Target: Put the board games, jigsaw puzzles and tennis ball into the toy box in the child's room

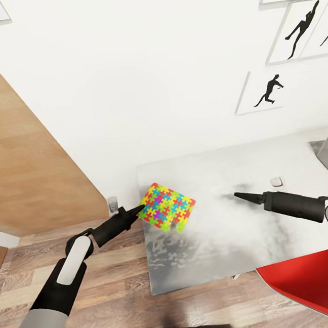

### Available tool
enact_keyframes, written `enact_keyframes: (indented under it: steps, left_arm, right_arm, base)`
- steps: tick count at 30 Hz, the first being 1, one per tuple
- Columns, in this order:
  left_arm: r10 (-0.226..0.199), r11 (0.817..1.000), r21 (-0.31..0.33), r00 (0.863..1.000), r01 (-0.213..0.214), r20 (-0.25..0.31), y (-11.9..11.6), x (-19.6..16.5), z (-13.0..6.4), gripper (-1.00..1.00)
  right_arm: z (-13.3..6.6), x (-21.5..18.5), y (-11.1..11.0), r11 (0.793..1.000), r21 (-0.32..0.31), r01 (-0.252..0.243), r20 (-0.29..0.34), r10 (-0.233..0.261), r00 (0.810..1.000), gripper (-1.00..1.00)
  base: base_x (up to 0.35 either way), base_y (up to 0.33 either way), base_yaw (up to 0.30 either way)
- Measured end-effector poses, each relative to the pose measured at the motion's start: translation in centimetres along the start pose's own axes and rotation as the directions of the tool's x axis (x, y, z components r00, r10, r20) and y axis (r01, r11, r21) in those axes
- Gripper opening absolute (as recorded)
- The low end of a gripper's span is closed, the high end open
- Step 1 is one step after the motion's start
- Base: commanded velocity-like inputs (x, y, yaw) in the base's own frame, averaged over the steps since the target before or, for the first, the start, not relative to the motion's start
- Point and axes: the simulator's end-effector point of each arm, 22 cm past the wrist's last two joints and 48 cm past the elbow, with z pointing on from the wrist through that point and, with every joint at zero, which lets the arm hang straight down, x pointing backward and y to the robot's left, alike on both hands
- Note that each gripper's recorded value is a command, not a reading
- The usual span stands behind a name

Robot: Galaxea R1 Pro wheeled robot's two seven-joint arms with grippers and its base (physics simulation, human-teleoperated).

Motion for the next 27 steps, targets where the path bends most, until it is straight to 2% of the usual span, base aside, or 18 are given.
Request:
enact_keyframes:
  steps: [9,16,27]
  left_arm:
    - [0.016,1.000,0.027,1.000,-0.016,-0.008,-1.2,0.7,0.8,-1.00]
    - [0.056,0.997,0.048,0.998,-0.054,-0.023,-2.4,1.8,1.6,-1.00]
    - [0.074,0.996,0.059,0.997,-0.073,-0.023,-2.9,2.4,2.0,-1.00]
  right_arm:
    - [1.5,1.8,1.6,0.998,-0.060,-0.006,-0.053,0.002,0.999,1.00]
    - [2.0,2.4,2.0,0.997,-0.076,-0.008,-0.073,0.003,0.997,1.00]
    - [2.2,2.6,2.1,0.997,-0.081,-0.011,-0.079,0.005,0.997,1.00]
  base:
    - [0.000,0.000,0.000]
    - [0.000,0.000,0.000]
    - [0.000,0.000,0.000]
